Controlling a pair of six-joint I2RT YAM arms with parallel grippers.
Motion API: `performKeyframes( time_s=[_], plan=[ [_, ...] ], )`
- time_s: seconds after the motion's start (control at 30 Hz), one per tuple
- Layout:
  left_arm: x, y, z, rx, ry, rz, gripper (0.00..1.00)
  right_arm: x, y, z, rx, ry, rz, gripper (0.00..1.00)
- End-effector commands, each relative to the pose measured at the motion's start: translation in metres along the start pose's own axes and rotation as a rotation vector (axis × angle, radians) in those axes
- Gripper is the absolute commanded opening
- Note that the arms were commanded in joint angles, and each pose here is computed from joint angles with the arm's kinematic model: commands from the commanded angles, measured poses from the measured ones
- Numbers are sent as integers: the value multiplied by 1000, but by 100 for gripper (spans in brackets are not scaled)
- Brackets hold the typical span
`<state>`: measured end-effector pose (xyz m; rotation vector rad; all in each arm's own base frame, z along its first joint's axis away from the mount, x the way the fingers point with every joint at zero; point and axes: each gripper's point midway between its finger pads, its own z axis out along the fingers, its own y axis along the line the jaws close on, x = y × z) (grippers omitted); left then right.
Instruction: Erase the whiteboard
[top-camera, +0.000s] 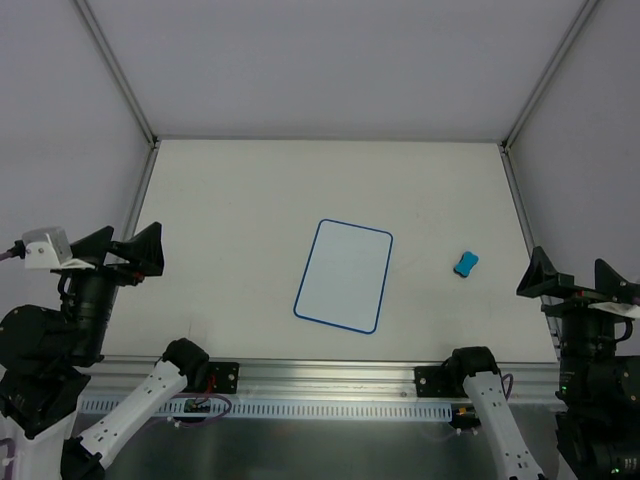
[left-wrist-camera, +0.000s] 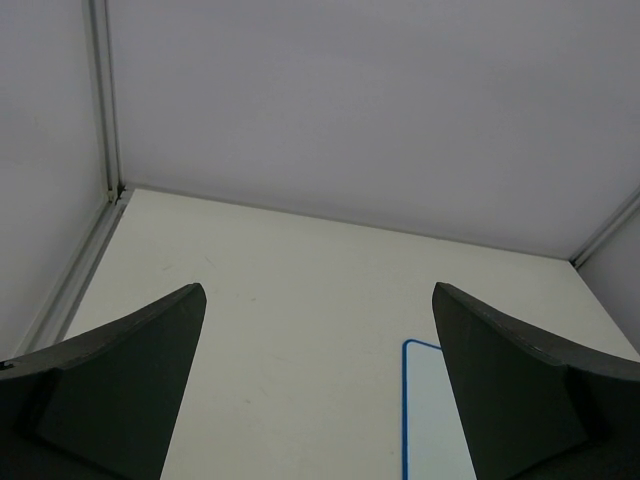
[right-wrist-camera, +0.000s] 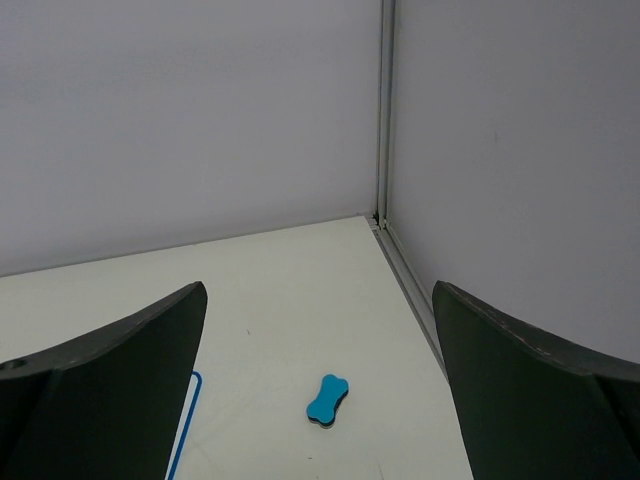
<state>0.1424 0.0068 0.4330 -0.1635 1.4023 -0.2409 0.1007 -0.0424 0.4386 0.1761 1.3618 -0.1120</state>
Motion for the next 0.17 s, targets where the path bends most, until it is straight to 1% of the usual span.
performKeyframes(
  time_s=[0.0,0.13],
  plan=[
    [1,5,1,-29,-6,15,99,-9,-2,4,8,-36,-14,99],
    [2,3,5,-32,4,21,99,-7,-4,7,28,-32,-13,99]
  ],
)
